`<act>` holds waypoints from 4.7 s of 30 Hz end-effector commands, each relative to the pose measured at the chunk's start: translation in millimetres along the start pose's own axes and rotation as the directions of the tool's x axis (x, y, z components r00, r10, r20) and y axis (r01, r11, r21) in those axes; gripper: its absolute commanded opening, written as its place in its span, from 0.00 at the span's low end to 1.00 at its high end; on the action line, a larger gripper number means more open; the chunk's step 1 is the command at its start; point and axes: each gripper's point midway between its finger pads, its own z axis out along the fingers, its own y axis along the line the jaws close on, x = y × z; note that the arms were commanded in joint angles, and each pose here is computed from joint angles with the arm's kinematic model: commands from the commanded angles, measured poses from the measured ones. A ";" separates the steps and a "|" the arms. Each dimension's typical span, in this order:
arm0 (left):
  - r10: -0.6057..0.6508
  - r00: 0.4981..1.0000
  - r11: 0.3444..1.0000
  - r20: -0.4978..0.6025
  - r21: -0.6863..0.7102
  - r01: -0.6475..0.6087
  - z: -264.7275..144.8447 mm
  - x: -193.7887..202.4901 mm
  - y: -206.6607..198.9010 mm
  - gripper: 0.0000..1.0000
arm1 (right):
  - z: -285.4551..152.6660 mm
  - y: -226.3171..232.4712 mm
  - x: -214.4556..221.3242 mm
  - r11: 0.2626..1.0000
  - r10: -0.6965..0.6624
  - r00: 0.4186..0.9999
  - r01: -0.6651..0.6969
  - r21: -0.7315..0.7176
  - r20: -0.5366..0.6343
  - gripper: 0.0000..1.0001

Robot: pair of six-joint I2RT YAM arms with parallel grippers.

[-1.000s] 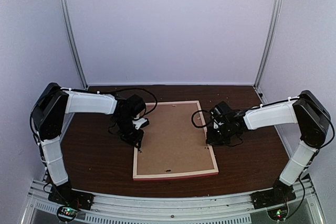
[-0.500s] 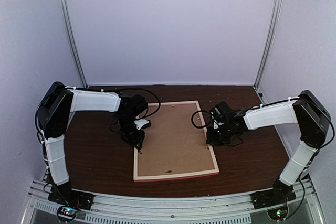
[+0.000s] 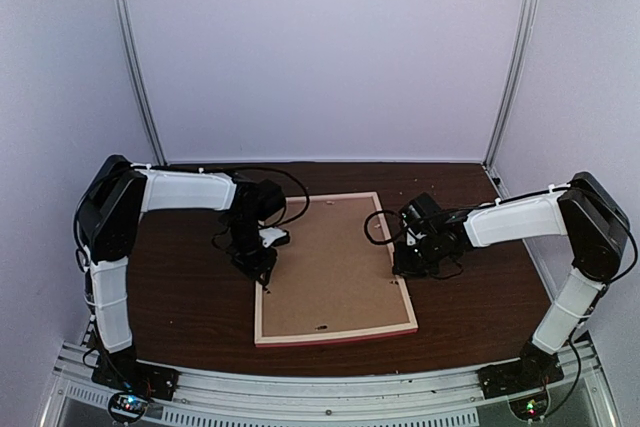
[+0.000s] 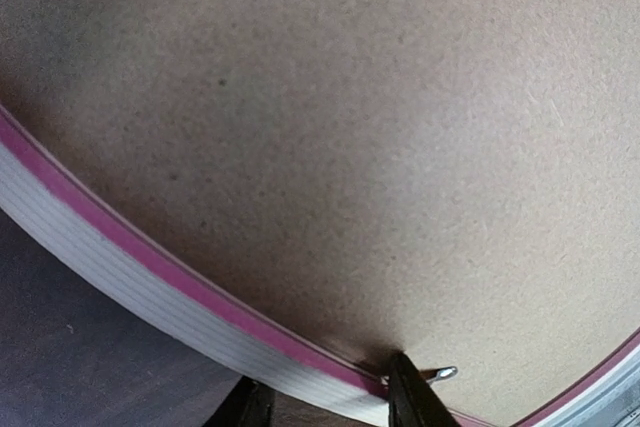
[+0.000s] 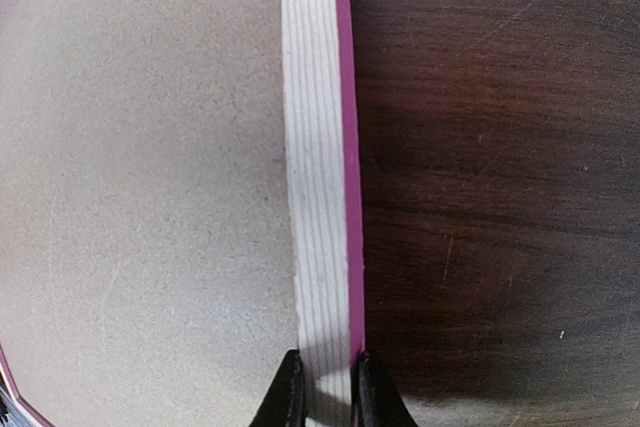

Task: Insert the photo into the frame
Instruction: Press the fastener onto the backboard.

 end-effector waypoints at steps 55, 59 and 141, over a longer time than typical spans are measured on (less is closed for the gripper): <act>-0.279 0.937 0.957 0.211 0.142 0.253 -30.6 -92.6 35.8 0.66 | 4.3 -3.9 15.5 1.000 0.011 0.996 -0.010 0.011 -0.092 0.20; -0.300 0.932 0.952 0.204 0.126 0.279 -32.5 -72.8 36.4 0.71 | 1.6 -5.7 7.0 1.000 0.010 0.997 -0.009 0.017 -0.081 0.31; -0.164 0.985 0.984 0.049 0.082 0.159 -6.8 -7.4 16.3 0.65 | 10.5 -14.0 -23.8 0.999 0.015 0.997 -0.011 0.049 -0.071 0.01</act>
